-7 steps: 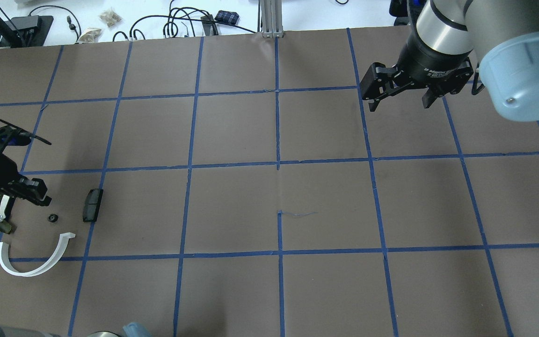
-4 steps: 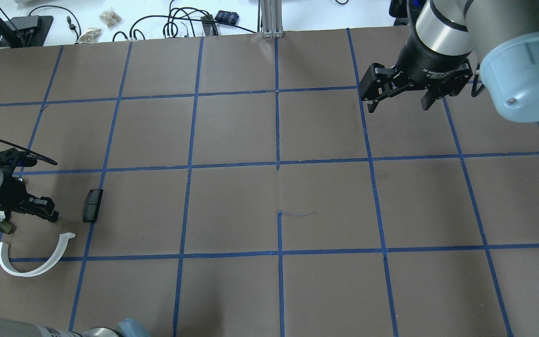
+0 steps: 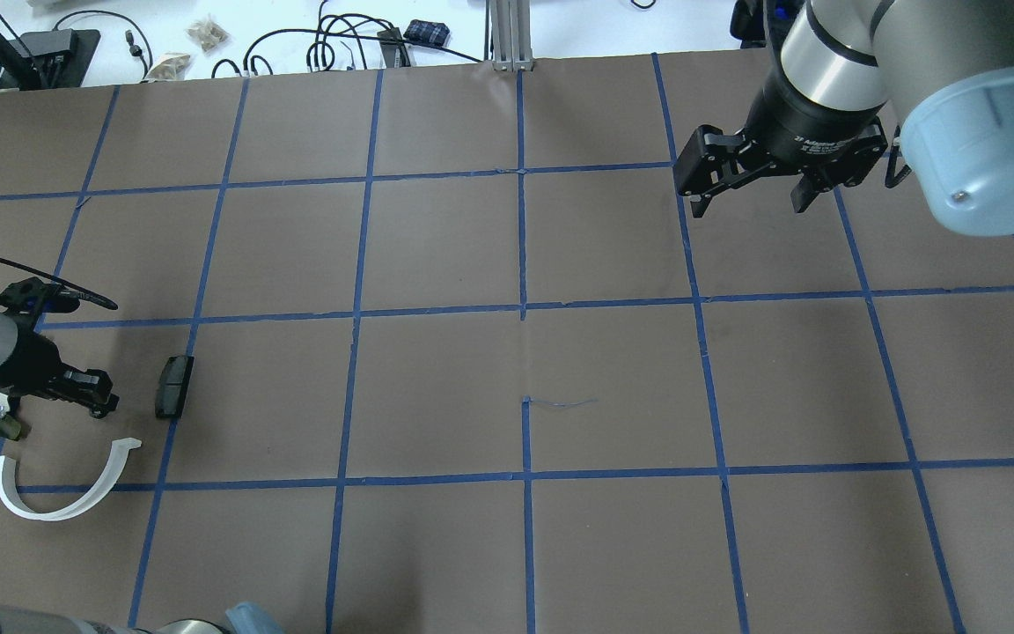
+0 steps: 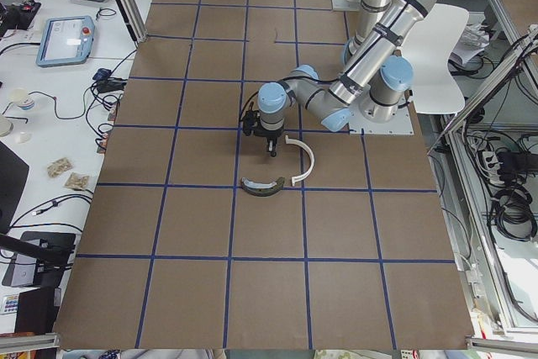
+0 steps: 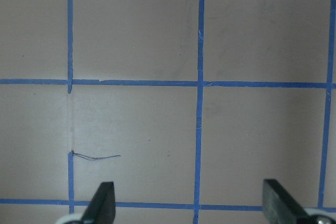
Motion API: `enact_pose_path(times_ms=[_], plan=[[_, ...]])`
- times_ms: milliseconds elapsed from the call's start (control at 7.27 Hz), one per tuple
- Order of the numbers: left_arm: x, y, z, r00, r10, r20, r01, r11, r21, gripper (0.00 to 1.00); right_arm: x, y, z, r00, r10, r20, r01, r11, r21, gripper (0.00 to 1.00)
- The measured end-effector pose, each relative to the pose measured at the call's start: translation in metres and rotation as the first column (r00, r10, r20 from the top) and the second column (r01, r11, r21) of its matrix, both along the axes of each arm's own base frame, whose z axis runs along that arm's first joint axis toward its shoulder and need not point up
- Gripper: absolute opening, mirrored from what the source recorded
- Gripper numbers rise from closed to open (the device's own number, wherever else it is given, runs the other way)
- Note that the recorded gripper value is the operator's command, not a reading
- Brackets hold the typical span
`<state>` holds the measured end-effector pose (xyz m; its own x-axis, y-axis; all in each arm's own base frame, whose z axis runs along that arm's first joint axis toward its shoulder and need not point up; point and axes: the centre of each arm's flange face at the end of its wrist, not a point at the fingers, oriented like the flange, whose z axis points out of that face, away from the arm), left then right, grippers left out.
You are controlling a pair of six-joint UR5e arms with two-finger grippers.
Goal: Place bearing gear from tray to pile
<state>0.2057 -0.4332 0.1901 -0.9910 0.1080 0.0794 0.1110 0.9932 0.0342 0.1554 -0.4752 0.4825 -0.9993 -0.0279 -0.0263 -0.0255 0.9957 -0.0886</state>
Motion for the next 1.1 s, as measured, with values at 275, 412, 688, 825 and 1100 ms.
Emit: enact_pose_path(times_ms=[275, 412, 688, 825, 1100], plan=[[-0.003, -0.003, -0.002, 1.0, 0.003, 0.0, -0.003, 1.0, -0.001, 0.75, 0.0, 0.0, -0.001, 1.0, 0.0, 0.0, 0.0, 1.0, 0.001, 1.0], [-0.007, -0.006, 0.004, 1.0, 0.007, 0.009, -0.007, 1.0, -0.01, 0.8, 0.0, 0.0, -0.001, 1.0, 0.001, 0.001, -0.001, 1.0, 0.001, 1.0], [-0.025, -0.02, 0.039, 0.999, -0.007, 0.049, 0.009, 0.999, -0.048, 0.81, 0.001, 0.0, 0.0, 1.0, 0.002, 0.002, -0.002, 1.0, -0.001, 1.0], [-0.045, -0.032, 0.07, 0.998, -0.019, 0.056, 0.022, 0.998, -0.057, 0.81, 0.0, 0.0, 0.0, 1.0, 0.002, 0.002, -0.002, 1.0, -0.001, 1.0], [-0.125, -0.067, 0.167, 0.998, 0.04, 0.05, -0.037, 0.998, -0.046, 0.87, 0.0, 0.0, 0.0, 1.0, 0.001, 0.002, -0.001, 1.0, -0.003, 1.0]])
